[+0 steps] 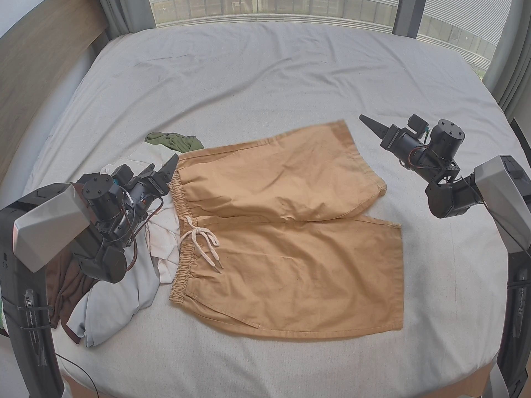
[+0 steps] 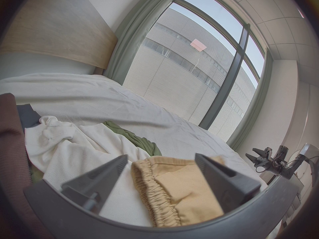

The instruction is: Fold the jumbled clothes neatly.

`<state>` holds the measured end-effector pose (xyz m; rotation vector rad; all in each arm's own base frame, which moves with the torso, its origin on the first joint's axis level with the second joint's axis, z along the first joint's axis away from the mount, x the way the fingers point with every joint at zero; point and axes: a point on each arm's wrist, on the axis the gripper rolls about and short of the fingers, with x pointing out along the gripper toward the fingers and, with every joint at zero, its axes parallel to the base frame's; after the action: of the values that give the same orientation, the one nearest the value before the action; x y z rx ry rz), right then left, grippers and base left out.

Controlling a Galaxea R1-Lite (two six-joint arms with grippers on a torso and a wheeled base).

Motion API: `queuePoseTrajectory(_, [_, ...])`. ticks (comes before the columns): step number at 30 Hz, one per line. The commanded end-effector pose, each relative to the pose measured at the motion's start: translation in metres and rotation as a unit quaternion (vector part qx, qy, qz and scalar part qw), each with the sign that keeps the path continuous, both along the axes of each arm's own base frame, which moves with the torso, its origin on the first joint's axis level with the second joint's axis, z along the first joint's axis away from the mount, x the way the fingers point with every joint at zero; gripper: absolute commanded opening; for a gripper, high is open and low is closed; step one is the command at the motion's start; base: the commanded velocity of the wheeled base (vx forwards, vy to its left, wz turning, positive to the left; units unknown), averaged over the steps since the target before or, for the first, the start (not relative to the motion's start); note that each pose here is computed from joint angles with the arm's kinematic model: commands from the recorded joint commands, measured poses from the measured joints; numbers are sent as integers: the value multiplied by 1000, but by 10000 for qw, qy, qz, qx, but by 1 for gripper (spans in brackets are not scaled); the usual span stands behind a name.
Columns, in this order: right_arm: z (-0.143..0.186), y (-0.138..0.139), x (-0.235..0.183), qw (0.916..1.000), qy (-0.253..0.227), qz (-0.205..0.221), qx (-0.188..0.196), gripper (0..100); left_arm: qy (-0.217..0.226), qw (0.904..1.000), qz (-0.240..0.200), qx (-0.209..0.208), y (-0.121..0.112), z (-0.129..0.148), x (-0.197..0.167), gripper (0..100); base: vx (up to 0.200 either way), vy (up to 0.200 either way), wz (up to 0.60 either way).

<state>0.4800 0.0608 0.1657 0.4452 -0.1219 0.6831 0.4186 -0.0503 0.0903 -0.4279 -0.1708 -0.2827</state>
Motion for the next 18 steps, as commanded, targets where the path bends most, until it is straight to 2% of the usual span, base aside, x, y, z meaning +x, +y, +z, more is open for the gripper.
queuePoseTrajectory(1, [1,0,-19,9998,145,0,-170,100,89,10000,-11,17,1,-1,-6,100,0,0,0])
queuePoseTrajectory(7, [1,-4,-55,9992,-69,-63,-397,100,167,9998,-42,24,4,16,-32,100,0,0,0])
queuePoseTrajectory(11, [8,-8,-89,9991,-91,-80,-395,100,199,9995,-263,20,7,39,-71,100,0,0,0])
queuePoseTrajectory(13, [12,-12,-106,9991,-114,-96,-394,100,205,9982,-570,16,9,50,-94,100,0,0,0])
queuePoseTrajectory(14, [12,-12,-106,9991,-114,-96,-394,100,205,9982,-570,16,9,50,-94,100,0,0,0])
queuePoseTrajectory(15, [15,-14,-123,9991,-128,-104,-393,100,159,9953,-951,61,10,61,-115,100,0,0,0])
queuePoseTrajectory(18, [12,-17,-143,9991,-62,-80,-410,100,26,9888,-1485,148,11,74,-135,100,0,0,0])
